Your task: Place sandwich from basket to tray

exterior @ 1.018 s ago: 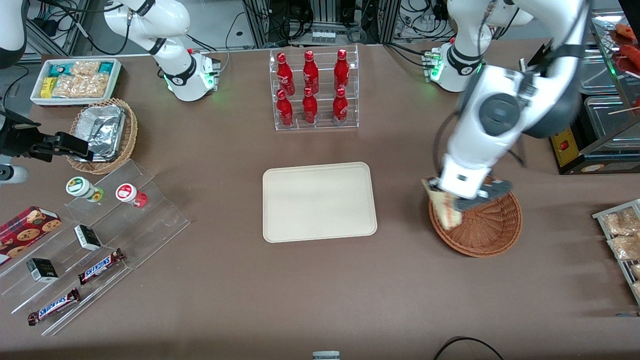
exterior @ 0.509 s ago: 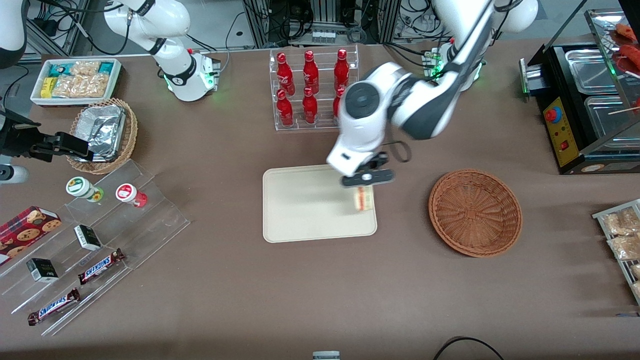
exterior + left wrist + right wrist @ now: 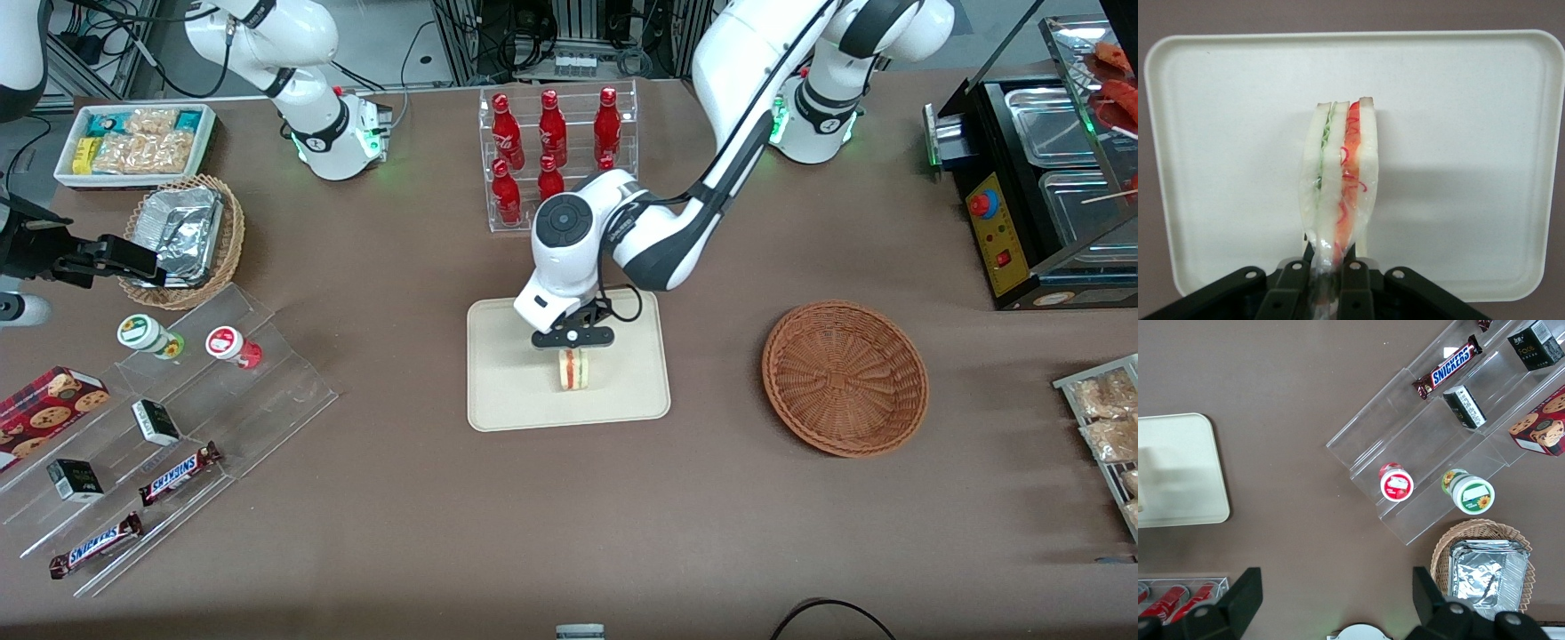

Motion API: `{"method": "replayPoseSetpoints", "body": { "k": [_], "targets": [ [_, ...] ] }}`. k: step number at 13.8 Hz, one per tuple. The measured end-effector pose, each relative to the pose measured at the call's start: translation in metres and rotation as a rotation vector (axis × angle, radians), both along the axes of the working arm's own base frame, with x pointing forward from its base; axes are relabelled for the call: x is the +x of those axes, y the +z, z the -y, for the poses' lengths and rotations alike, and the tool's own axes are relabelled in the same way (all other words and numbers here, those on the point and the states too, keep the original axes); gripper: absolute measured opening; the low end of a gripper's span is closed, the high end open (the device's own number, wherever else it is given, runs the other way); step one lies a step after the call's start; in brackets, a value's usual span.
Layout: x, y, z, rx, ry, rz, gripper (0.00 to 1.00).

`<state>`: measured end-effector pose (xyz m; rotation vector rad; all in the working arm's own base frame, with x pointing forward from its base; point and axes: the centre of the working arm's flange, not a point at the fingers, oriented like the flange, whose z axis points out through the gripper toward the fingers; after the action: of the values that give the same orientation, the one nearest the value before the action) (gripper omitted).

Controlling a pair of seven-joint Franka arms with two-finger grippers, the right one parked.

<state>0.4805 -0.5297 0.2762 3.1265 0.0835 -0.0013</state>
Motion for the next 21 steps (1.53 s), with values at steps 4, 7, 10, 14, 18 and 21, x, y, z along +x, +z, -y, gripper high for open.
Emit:
{"method": "replayPoseSetpoints", "body": {
  "k": [4,7,10,14,18,21],
  "targets": [
    [-0.005,-0.017,0.006,0.003,0.023,-0.008,0.15],
    [-0.005,-0.019,0.010,-0.019,0.044,0.008,0.15],
    [-0.006,-0.024,0.010,-0.015,0.047,0.004,0.19],
    [-0.002,-0.020,0.009,-0.012,0.050,0.009,0.44],
    [0.011,0.050,0.000,0.005,0.082,0.029,0.84],
    [0.028,0.144,-0.048,0.046,0.156,0.066,1.00]
  ]
}}
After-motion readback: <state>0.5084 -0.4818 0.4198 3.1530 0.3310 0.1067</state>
